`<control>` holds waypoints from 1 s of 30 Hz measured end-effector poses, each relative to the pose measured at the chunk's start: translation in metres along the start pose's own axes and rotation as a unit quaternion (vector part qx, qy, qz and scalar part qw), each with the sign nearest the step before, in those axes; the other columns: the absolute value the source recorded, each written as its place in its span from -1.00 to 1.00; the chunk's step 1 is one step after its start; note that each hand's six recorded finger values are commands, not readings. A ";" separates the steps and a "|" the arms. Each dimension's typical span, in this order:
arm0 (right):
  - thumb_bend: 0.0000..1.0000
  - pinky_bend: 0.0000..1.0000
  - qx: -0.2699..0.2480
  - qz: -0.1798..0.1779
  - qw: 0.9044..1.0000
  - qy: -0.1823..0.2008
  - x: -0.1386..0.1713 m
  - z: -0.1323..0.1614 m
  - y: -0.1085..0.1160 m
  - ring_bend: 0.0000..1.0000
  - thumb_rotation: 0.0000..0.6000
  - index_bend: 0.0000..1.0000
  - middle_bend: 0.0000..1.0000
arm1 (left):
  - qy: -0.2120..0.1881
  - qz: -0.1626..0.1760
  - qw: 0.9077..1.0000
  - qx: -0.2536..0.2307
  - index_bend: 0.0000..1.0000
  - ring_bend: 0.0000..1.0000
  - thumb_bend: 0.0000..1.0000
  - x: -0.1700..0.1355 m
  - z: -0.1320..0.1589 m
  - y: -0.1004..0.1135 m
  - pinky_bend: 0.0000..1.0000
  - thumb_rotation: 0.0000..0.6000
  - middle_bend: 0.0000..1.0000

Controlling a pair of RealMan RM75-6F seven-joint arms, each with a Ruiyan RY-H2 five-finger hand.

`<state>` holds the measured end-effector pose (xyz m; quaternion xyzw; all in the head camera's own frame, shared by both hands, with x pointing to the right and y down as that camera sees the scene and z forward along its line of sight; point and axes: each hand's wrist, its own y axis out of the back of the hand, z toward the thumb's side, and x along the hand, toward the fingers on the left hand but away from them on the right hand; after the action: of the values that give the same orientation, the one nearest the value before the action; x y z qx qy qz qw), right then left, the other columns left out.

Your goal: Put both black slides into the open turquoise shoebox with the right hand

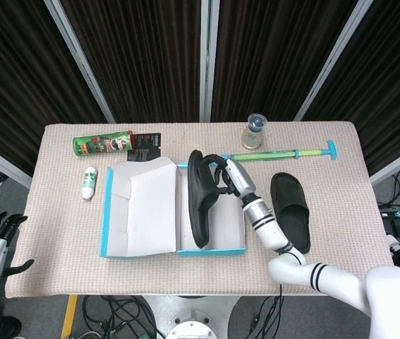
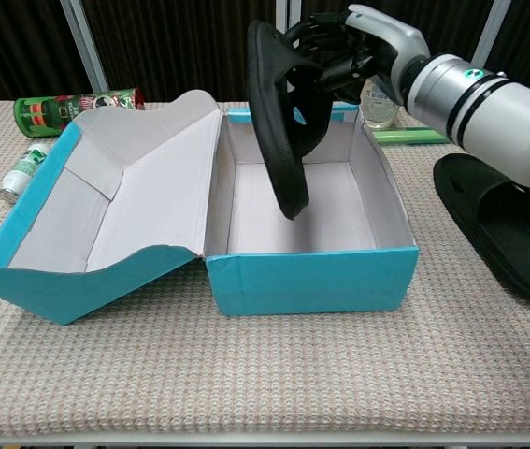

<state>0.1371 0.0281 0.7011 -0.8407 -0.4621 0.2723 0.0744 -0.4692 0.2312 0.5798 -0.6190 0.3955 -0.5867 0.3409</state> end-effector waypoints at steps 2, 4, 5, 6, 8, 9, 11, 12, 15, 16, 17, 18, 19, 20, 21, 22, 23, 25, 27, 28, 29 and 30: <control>-0.44 0.72 0.002 -0.004 1.000 -0.001 -0.003 0.001 -0.007 0.22 1.00 -0.12 -0.11 | 0.000 0.000 1.000 -0.003 -0.67 -0.92 -0.94 0.000 -0.001 0.000 -0.94 1.00 -0.76; -0.44 0.72 0.010 -0.008 1.000 -0.002 -0.007 0.002 -0.014 0.22 1.00 -0.12 -0.11 | -0.002 0.000 1.000 -0.005 -0.67 -0.92 -0.94 0.000 -0.001 -0.001 -0.94 1.00 -0.76; -0.44 0.72 0.014 -0.010 1.000 -0.003 -0.008 0.002 -0.018 0.22 1.00 -0.12 -0.11 | -0.003 0.000 1.000 -0.006 -0.67 -0.92 -0.94 0.000 0.000 -0.001 -0.94 1.00 -0.76; -0.44 0.72 0.017 -0.011 1.000 -0.004 -0.009 0.002 -0.023 0.22 1.00 -0.12 -0.11 | -0.004 -0.001 1.000 -0.008 -0.67 -0.92 -0.94 0.000 0.000 -0.001 -0.94 1.00 -0.76; -0.44 0.72 0.018 -0.012 1.000 -0.007 -0.010 0.001 -0.031 0.22 1.00 -0.12 -0.11 | -0.006 -0.001 1.000 -0.010 -0.67 -0.92 -0.94 0.001 0.000 -0.001 -0.94 1.00 -0.76; -0.44 0.72 0.020 -0.012 1.000 -0.010 -0.011 0.000 -0.035 0.21 1.00 -0.12 -0.11 | -0.006 0.000 1.000 -0.011 -0.67 -0.92 -0.94 0.001 0.000 -0.001 -0.94 1.00 -0.76; -0.44 0.72 0.022 -0.012 1.000 -0.013 -0.012 -0.001 -0.041 0.20 1.00 -0.12 -0.11 | -0.007 0.000 1.000 -0.011 -0.67 -0.92 -0.94 0.001 -0.001 -0.002 -0.94 1.00 -0.76; -0.44 0.72 0.023 -0.012 1.000 -0.014 -0.014 0.000 -0.045 0.20 1.00 -0.12 -0.11 | -0.007 -0.001 1.000 -0.011 -0.67 -0.92 -0.94 0.002 -0.001 -0.002 -0.94 1.00 -0.76; -0.44 0.72 0.023 -0.012 0.999 -0.020 -0.020 0.001 -0.054 0.20 1.00 -0.12 -0.11 | -0.008 -0.003 1.000 -0.012 -0.67 -0.92 -0.94 0.002 -0.001 -0.004 -0.94 1.00 -0.76; -0.44 0.72 0.024 -0.012 0.999 -0.022 -0.021 0.000 -0.056 0.20 1.00 -0.12 -0.11 | -0.008 -0.004 1.000 -0.013 -0.67 -0.92 -0.94 0.002 -0.001 -0.004 -0.94 1.00 -0.76; -0.44 0.72 0.025 -0.013 0.999 -0.024 -0.022 -0.001 -0.057 0.20 1.00 -0.12 -0.11 | -0.008 -0.004 1.000 -0.014 -0.67 -0.92 -0.94 0.002 -0.001 -0.004 -0.94 1.00 -0.76; -0.44 0.72 0.025 -0.014 0.999 -0.027 -0.023 -0.002 -0.060 0.20 1.00 -0.12 -0.11 | -0.007 -0.004 1.000 -0.014 -0.67 -0.92 -0.94 0.001 -0.002 -0.004 -0.94 1.00 -0.76; -0.44 0.72 0.025 -0.015 0.999 -0.028 -0.023 -0.003 -0.061 0.20 1.00 -0.12 -0.11 | -0.006 -0.004 1.000 -0.015 -0.67 -0.92 -0.94 0.001 -0.002 -0.004 -0.94 1.00 -0.76; -0.44 0.72 0.026 -0.015 0.999 -0.029 -0.024 -0.004 -0.063 0.20 1.00 -0.12 -0.11 | -0.005 -0.004 1.000 -0.016 -0.67 -0.92 -0.94 0.001 -0.003 -0.005 -0.94 1.00 -0.76; -0.44 0.72 0.028 -0.015 0.999 -0.030 -0.024 -0.004 -0.064 0.20 1.00 -0.12 -0.11 | -0.004 -0.005 1.000 -0.018 -0.67 -0.92 -0.94 0.000 -0.003 -0.005 -0.94 1.00 -0.76; -0.44 0.72 0.029 -0.015 0.999 -0.029 -0.024 -0.004 -0.064 0.20 1.00 -0.12 -0.11 | -0.004 -0.006 1.000 -0.018 -0.67 -0.92 -0.94 0.000 -0.004 -0.006 -0.94 1.00 -0.76; -0.44 0.72 0.031 -0.015 0.999 -0.029 -0.024 -0.005 -0.065 0.20 1.00 -0.12 -0.11 | -0.003 -0.008 1.000 -0.019 -0.67 -0.92 -0.94 0.000 -0.004 -0.006 -0.94 1.00 -0.76; -0.44 0.72 0.034 -0.015 0.999 -0.030 -0.023 -0.007 -0.066 0.20 1.00 -0.12 -0.11 | -0.003 -0.009 1.000 -0.020 -0.67 -0.92 -0.94 0.000 -0.004 -0.008 -0.94 1.00 -0.76; -0.44 0.72 0.037 -0.013 0.999 -0.032 -0.022 -0.009 -0.068 0.20 1.00 -0.12 -0.11 | -0.004 -0.011 1.000 -0.021 -0.67 -0.92 -0.94 0.000 -0.004 -0.008 -0.94 1.00 -0.76; -0.44 0.72 0.040 -0.012 0.999 -0.032 -0.022 -0.010 -0.068 0.20 1.00 -0.12 -0.11 | -0.005 -0.011 1.000 -0.021 -0.67 -0.92 -0.94 0.000 -0.004 -0.009 -0.94 1.00 -0.76; -0.45 0.72 0.045 -0.010 0.998 -0.032 -0.021 -0.011 -0.069 0.21 1.00 -0.12 -0.11 | -0.005 -0.011 1.000 -0.023 -0.67 -0.92 -0.94 0.000 -0.004 -0.008 -0.94 1.00 -0.76; -0.44 0.72 0.052 -0.008 0.998 -0.032 -0.020 -0.013 -0.070 0.21 1.00 -0.12 -0.11 | -0.006 -0.011 1.000 -0.024 -0.67 -0.92 -0.94 0.000 -0.004 -0.008 -0.94 1.00 -0.76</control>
<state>0.0840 0.0529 0.7464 -0.8227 -0.4566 0.3219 0.1054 -0.4721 0.2350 0.5875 -0.6348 0.4005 -0.5772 0.3216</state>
